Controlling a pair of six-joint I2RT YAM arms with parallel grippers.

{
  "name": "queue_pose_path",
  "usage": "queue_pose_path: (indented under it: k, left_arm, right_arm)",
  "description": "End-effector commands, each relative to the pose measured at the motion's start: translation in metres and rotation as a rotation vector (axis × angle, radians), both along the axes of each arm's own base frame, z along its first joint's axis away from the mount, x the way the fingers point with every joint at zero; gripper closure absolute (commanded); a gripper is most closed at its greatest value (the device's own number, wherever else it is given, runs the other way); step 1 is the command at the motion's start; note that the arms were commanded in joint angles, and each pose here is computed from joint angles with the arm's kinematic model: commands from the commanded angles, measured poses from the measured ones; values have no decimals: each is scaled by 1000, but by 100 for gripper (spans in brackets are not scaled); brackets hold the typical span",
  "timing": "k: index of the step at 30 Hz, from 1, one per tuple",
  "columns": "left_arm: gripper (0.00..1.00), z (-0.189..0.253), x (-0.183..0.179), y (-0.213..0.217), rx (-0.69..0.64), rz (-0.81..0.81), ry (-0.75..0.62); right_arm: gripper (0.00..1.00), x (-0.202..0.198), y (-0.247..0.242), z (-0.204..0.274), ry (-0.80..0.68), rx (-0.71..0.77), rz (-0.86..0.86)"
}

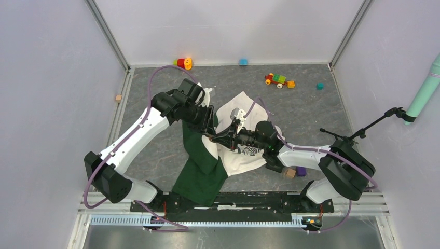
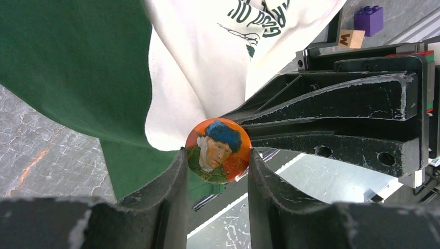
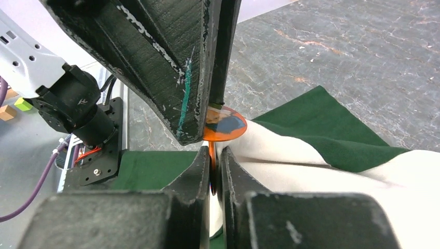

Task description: Remove the brooch from the garment

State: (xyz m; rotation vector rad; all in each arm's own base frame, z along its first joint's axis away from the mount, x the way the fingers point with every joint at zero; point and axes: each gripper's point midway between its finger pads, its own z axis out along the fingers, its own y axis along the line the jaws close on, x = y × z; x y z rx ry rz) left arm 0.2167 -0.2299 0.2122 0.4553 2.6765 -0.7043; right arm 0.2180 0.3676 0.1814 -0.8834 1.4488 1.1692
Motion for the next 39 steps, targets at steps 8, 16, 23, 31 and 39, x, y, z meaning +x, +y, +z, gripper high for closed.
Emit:
queue_pose_path:
  k: [8, 16, 23, 31, 39]
  left_arm:
    - [15, 30, 20, 12, -60, -23, -320]
    - [3, 41, 26, 4, -183, -148, -676]
    - [24, 65, -7, -10, -278, -518, -1028]
    - [36, 72, -9, -18, -256, -652, -1123]
    - [49, 65, 4, -26, -221, -669, -1104]
  right_arm:
    - [99, -6, -10, 24, 257, 18, 116]
    - [100, -2, -19, 32, 517, 39, 121]
    - [100, 0, -18, 53, 676, 137, 140]
    - [100, 1, -13, 58, 709, 169, 150]
    - [100, -4, -10, 60, 714, 179, 174]
